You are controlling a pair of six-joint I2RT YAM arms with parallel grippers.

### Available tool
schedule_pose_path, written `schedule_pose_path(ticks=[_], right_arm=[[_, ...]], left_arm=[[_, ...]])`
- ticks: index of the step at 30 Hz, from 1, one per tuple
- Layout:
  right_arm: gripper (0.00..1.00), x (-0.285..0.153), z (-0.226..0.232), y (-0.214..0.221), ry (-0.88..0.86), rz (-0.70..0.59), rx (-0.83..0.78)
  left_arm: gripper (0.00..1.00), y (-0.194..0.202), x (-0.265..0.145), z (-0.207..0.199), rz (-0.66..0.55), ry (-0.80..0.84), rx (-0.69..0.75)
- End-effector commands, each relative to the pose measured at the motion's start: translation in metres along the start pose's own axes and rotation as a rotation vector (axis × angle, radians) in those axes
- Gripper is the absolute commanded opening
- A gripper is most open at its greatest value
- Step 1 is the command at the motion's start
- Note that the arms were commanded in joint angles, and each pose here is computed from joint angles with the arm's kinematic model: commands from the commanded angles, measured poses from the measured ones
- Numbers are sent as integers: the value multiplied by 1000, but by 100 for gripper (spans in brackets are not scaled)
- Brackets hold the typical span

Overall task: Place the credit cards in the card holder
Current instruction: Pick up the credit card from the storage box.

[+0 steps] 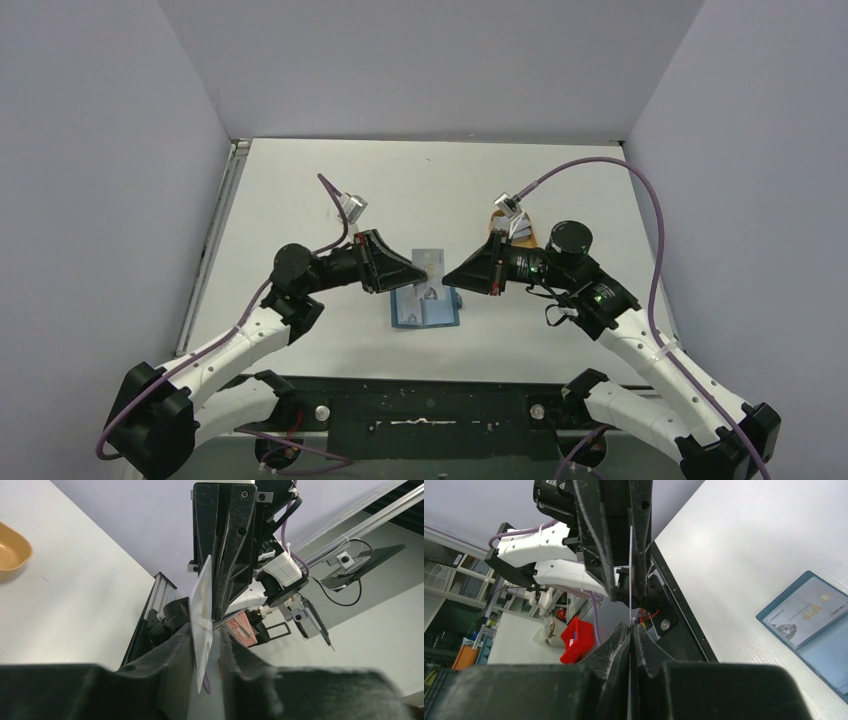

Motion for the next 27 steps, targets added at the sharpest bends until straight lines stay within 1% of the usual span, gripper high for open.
schedule_pose_path(ticks=[1,2,3,6,7,10,13,15,17,19,22,24,27], right_arm=[[0,2,16,-12,-55,-52,-75],[0,3,17,-12,-56,-50,-76],[0,4,18,-12,-57,-50,-77],[0,5,17,-13,-40,-57,-71],[1,5,17,-14,-37,-60,-69],[18,6,17,-16,-29,-73,-62],[29,6,18,-17,-30,-94,-57],[35,7,18,-19,-33,-107,-48],[38,9,18,-19,-36,-114,-41],[38,10,18,-19,-36,-116,-36],[35,13,18,-19,-42,-114,-31],[31,15,19,-18,-50,-110,-31],[20,18,20,-18,-56,-108,-35]], left_arm=[[10,-10,8,-23,-16,109,97],[3,-10,9,-23,-16,111,96],[0,-10,10,-24,-16,115,96],[0,-10,11,-26,-19,127,96],[0,-10,11,-26,-21,127,95],[0,-10,11,-25,-29,124,91],[0,-10,11,-25,-38,124,86],[0,-10,11,-25,-46,123,81],[0,-10,10,-24,-56,120,77],[0,-10,10,-23,-66,116,71],[0,-10,10,-23,-77,118,66],[0,-11,10,-24,-81,120,66],[0,-11,11,-23,-86,119,62]])
Point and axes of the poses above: each gripper's point midway between its finger pads, its own x axis out along the fingers, its own z axis along the line the jaws close on, y = z × x, the point moved 9 cm from there along -x, back along the fingers, and after that the axes turned 3 degrees about -x, right-handed, at the moved point
